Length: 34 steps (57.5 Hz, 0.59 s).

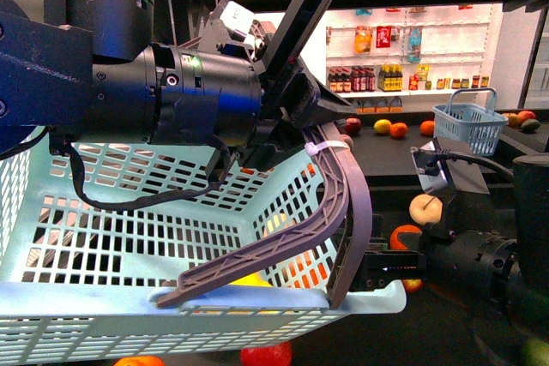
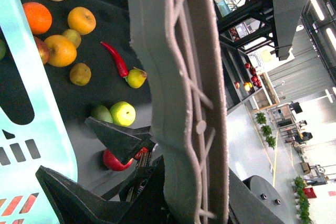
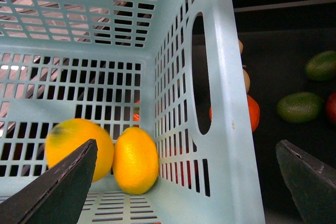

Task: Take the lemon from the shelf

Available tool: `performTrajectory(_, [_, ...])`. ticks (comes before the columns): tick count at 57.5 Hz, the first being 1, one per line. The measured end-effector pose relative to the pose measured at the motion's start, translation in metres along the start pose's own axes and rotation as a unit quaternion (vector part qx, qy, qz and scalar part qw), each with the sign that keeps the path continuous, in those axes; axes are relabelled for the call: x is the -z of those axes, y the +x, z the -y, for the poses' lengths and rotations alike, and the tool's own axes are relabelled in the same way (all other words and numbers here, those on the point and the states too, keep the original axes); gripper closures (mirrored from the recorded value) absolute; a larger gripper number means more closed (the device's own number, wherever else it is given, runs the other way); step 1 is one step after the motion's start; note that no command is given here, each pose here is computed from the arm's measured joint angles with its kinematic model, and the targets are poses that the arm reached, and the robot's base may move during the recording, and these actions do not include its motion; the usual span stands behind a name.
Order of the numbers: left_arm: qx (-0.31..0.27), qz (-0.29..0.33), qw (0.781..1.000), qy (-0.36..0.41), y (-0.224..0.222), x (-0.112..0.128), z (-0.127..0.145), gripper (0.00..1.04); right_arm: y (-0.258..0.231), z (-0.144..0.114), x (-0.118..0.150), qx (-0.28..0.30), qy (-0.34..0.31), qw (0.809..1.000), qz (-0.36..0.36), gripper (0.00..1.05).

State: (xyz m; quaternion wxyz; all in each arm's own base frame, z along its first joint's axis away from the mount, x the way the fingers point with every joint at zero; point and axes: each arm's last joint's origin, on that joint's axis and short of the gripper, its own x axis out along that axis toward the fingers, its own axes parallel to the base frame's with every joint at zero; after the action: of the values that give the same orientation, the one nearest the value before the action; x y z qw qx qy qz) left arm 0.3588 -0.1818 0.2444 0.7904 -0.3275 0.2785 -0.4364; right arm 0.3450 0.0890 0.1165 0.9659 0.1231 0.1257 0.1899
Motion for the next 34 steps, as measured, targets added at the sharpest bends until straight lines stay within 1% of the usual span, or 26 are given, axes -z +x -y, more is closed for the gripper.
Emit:
performTrajectory(8, [-0.001, 0.001, 1.0, -0.003, 0.0, 0.0, 0.0, 0.95, -0.003, 0.011, -0.005, 0.023, 0.012, 1.0, 0.0, 0.02])
performTrajectory(12, [0.0, 0.0, 1.0, -0.005, 0.0, 0.0, 0.0, 0.95, -0.008, 0.019, -0.012, 0.057, 0.009, 0.998, 0.011, 0.02])
performTrajectory(18, [0.002, -0.002, 1.0, -0.007, 0.0, 0.0, 0.0, 0.95, -0.023, 0.029, -0.025, 0.124, -0.001, 0.992, 0.029, 0.02])
performTrajectory(24, [0.002, -0.002, 1.0, -0.007, 0.001, 0.001, 0.001, 0.95, -0.05, 0.036, -0.035, 0.181, -0.016, 0.983, 0.039, 0.02])
performTrajectory(30, [0.002, -0.003, 1.0, -0.007, 0.001, 0.001, 0.001, 0.95, -0.088, 0.036, -0.047, 0.212, -0.044, 0.975, 0.053, 0.02])
performTrajectory(34, [0.002, -0.003, 1.0, -0.007, 0.001, 0.001, 0.001, 0.95, -0.114, 0.035, -0.05, 0.219, -0.056, 0.972, 0.055, 0.02])
